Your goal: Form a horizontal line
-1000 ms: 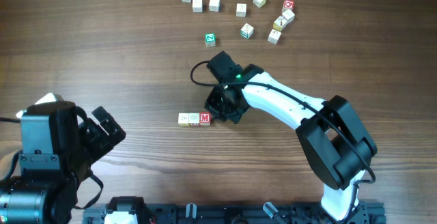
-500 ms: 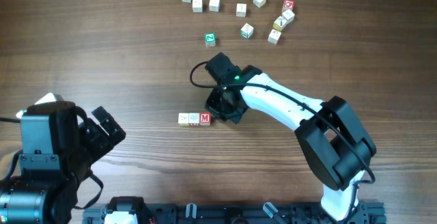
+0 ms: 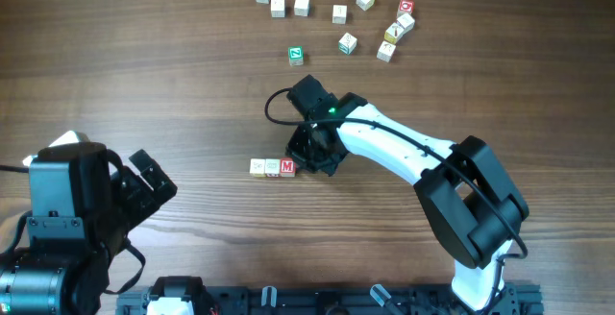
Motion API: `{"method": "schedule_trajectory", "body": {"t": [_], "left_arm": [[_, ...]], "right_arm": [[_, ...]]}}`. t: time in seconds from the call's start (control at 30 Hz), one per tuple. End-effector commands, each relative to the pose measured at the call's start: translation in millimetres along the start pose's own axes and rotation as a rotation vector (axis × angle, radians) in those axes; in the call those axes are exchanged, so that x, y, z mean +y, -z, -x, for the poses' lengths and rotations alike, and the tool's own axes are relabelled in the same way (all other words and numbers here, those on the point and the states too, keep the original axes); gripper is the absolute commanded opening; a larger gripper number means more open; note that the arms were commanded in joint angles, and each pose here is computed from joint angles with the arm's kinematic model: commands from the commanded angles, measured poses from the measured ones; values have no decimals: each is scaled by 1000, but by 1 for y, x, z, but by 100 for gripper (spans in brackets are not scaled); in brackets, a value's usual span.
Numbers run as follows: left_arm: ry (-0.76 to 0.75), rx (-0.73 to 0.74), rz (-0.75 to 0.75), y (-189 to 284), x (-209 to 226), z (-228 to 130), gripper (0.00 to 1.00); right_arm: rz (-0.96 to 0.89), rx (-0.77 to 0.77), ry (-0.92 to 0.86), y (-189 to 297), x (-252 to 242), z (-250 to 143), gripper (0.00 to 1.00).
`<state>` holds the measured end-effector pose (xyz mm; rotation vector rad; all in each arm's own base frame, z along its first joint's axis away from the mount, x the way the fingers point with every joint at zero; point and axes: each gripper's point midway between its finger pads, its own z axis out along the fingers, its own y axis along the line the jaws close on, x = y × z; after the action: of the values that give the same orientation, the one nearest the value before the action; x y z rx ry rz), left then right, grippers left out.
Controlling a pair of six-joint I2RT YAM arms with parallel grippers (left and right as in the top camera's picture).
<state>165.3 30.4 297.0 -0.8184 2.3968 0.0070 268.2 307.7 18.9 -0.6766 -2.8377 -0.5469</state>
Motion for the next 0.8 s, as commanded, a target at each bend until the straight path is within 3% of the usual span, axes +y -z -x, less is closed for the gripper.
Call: {"method": "schedule_trajectory", "body": {"t": [0.0, 0.23, 0.43, 0.63, 0.77], "left_arm": [[5, -1, -7, 1, 0, 0, 100], [5, -1, -7, 1, 0, 0, 100], [5, -1, -7, 1, 0, 0, 100], [5, -1, -7, 1, 0, 0, 100], [5, -1, -7, 1, 0, 0, 100]], "right_arm": [[-14, 34, -29, -8, -5, -5, 5], [-30, 6, -26, -8, -8, 0, 5], [-186, -123, -69, 1, -45, 22, 5], [-201, -269, -85, 41, -53, 44, 4], [-178, -447, 28, 89, -45, 58, 5]]}}
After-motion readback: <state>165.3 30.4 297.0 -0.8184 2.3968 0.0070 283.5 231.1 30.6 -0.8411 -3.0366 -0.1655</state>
